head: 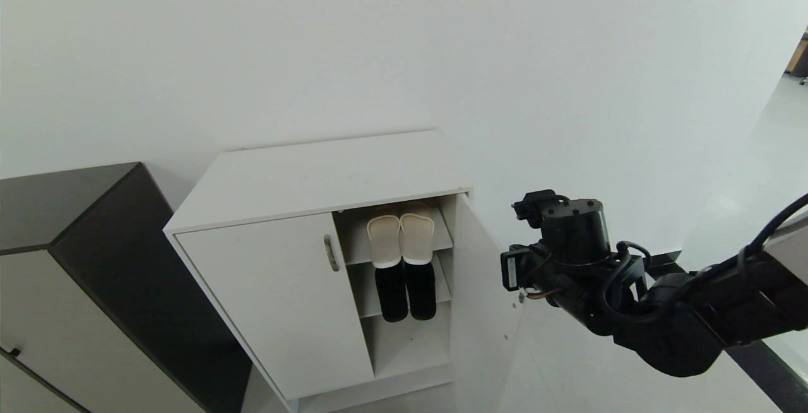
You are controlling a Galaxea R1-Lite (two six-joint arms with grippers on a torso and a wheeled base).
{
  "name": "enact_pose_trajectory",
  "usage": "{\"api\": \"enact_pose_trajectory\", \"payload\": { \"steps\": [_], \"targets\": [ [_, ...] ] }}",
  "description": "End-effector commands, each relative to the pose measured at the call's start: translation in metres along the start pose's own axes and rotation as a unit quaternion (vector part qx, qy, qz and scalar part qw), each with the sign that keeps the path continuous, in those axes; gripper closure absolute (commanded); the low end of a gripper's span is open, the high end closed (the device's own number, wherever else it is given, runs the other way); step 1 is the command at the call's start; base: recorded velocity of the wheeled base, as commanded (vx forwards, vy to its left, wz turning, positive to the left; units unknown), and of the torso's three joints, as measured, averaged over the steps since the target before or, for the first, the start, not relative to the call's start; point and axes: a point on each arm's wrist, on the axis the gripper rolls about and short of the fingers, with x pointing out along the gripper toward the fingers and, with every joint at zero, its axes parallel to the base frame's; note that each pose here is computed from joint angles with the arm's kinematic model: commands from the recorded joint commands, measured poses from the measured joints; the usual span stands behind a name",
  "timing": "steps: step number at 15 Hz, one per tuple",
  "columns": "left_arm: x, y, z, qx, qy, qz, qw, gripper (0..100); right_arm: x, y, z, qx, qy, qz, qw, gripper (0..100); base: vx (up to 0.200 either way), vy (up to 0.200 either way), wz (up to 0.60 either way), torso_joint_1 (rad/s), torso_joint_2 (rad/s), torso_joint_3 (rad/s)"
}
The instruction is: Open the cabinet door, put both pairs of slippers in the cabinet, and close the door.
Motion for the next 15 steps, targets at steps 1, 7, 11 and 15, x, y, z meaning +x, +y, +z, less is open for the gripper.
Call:
{"api": "enact_pose_trajectory", "payload": {
  "steps": [1, 7, 11, 15],
  "targets": [
    [0.0, 0.0, 0.0, 0.0, 0.0, 0.0, 1.0, 100, -0.027, 0.009, 0.009, 0.0, -0.018, 0.03, 0.999, 100, 0.0, 0.0, 0.0, 0.0, 0.0, 0.0],
    [0.0, 0.0, 0.0, 0.0, 0.0, 0.0, 1.0, 100, -0.033, 0.011, 0.001, -0.005, -0.026, 0.054, 0.998, 100, 0.0, 0.0, 0.0, 0.0, 0.0, 0.0],
    [0.0, 0.0, 0.0, 0.0, 0.0, 0.0, 1.0, 100, -0.029, 0.013, -0.004, -0.01, -0.018, 0.055, 0.998, 100, 0.0, 0.0, 0.0, 0.0, 0.0, 0.0],
    [0.0, 0.0, 0.0, 0.0, 0.0, 0.0, 1.0, 100, -0.029, 0.014, -0.008, -0.018, -0.012, 0.056, 0.998, 100, 0.0, 0.0, 0.45, 0.001, 0.0, 0.002]
  ]
}}
